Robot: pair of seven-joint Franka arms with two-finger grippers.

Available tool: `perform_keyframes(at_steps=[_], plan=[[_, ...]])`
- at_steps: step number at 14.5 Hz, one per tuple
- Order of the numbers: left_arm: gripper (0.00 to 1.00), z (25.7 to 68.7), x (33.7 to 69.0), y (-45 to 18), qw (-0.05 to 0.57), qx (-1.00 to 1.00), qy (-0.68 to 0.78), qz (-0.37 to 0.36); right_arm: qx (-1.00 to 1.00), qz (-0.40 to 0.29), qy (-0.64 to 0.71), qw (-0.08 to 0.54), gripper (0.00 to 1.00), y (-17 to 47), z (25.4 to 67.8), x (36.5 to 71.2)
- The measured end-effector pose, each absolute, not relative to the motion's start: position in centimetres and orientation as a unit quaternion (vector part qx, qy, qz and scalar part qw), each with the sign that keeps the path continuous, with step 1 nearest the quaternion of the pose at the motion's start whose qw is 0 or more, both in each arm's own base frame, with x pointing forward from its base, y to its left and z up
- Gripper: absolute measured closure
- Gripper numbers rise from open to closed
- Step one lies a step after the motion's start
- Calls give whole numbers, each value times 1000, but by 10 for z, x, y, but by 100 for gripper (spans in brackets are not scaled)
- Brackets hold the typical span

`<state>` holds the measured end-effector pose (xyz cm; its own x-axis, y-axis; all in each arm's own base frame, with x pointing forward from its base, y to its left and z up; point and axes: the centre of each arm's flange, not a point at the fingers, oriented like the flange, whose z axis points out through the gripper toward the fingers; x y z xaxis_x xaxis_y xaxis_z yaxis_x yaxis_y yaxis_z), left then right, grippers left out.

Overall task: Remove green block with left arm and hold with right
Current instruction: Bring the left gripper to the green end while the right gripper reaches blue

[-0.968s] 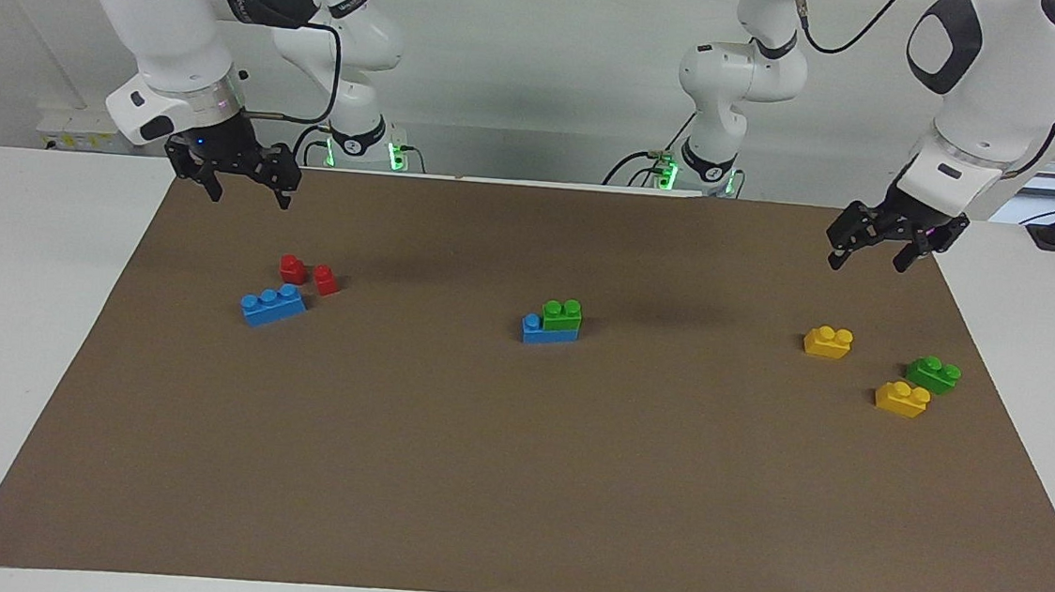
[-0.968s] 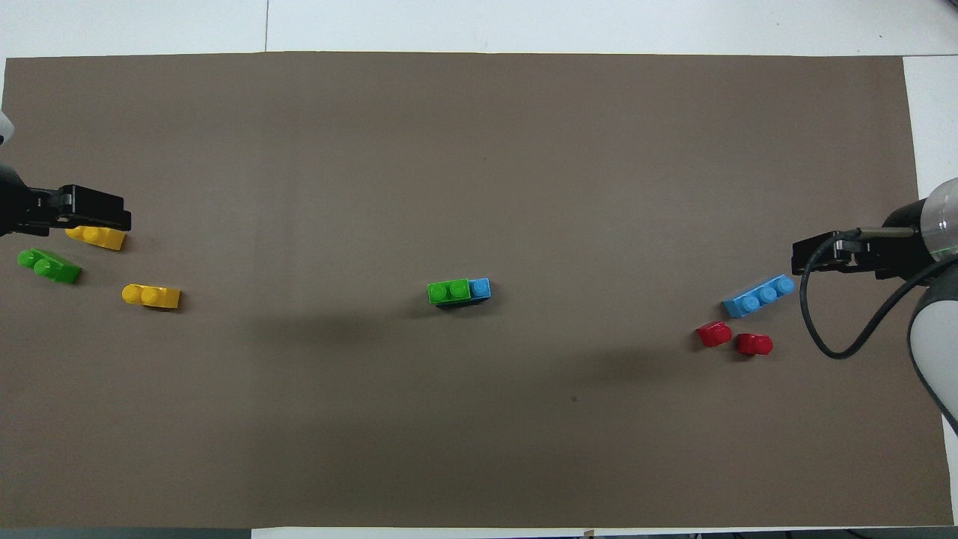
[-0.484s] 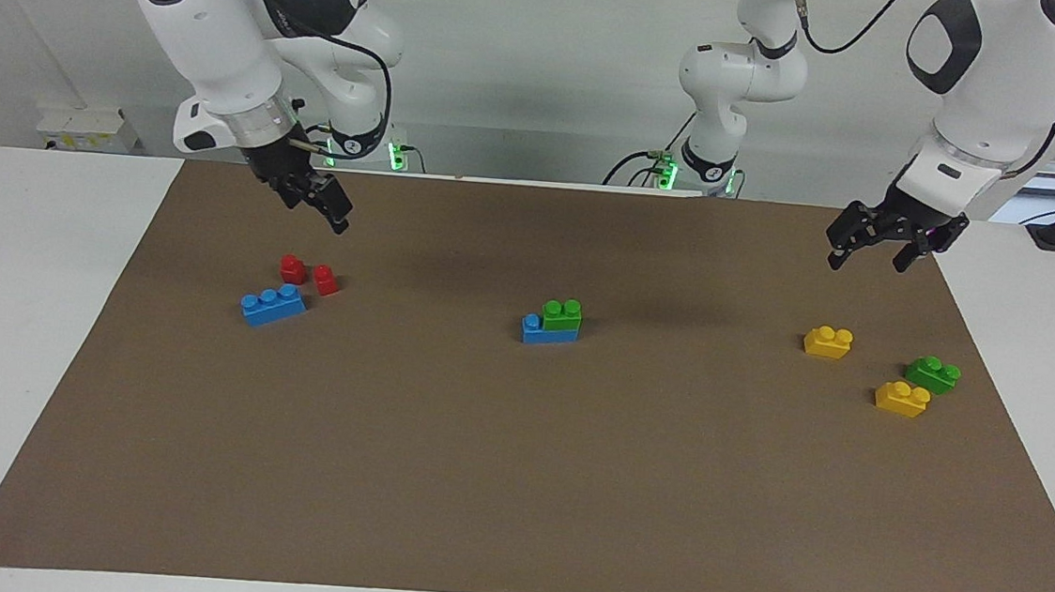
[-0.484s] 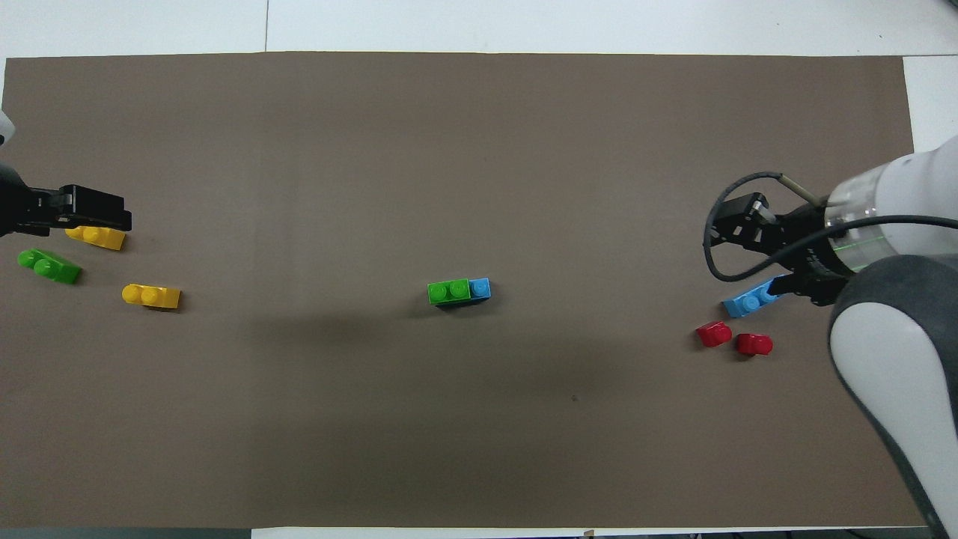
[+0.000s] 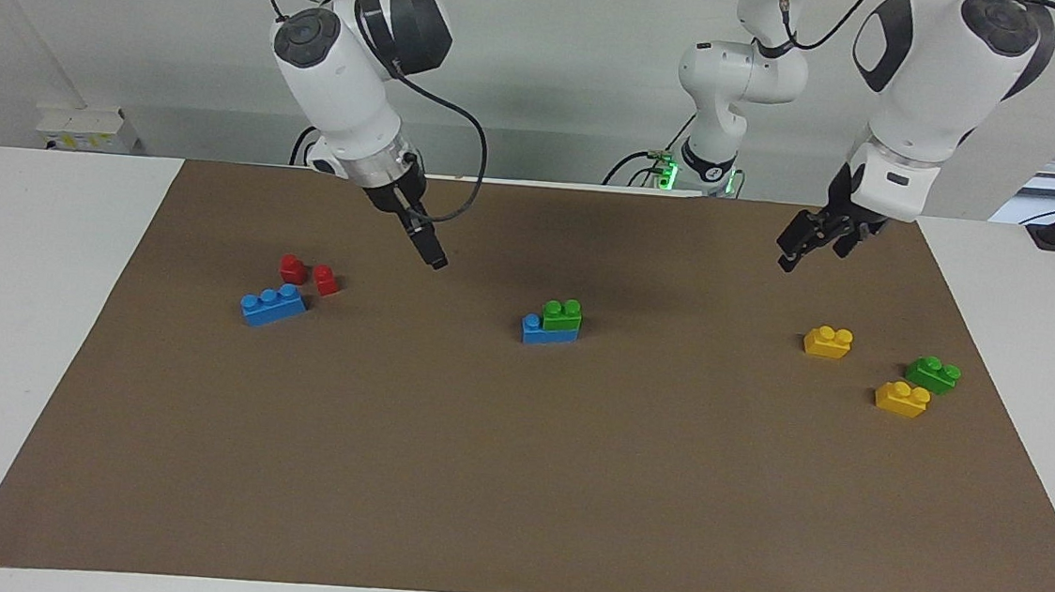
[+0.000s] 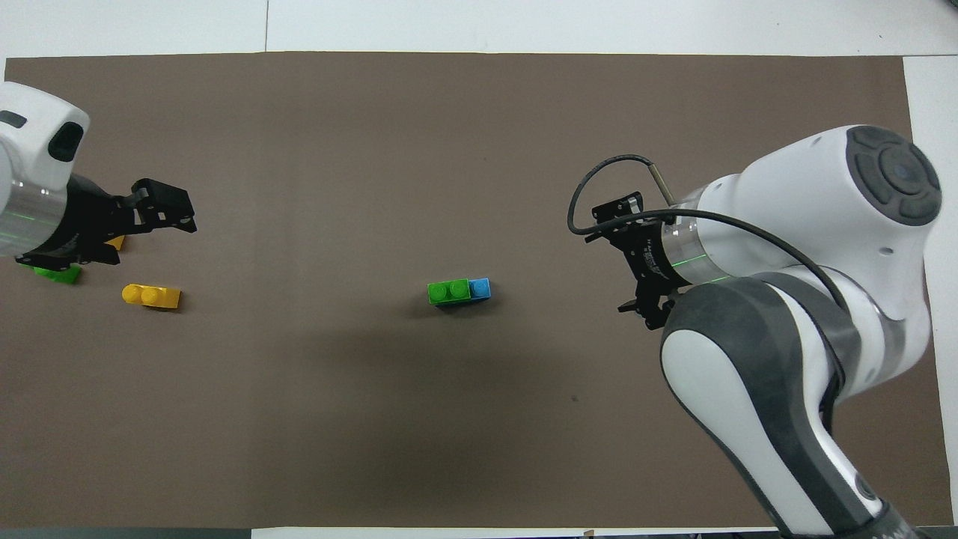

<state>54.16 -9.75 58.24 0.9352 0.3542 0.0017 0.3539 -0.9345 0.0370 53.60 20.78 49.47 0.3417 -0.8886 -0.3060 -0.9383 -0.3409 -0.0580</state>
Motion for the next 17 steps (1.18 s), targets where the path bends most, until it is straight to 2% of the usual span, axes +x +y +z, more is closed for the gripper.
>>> perform_keyframes(at_steps=[5,12,17], plan=[[0,564,520,-153,29,949,313,15,-746,152,638,116,0,231,448,547],[0,542,470,-239,39,833,553,6,-724,146,656,154,0,271,403,538],[0,513,447,-292,34,761,648,-5,-729,138,654,151,0,289,373,528]])
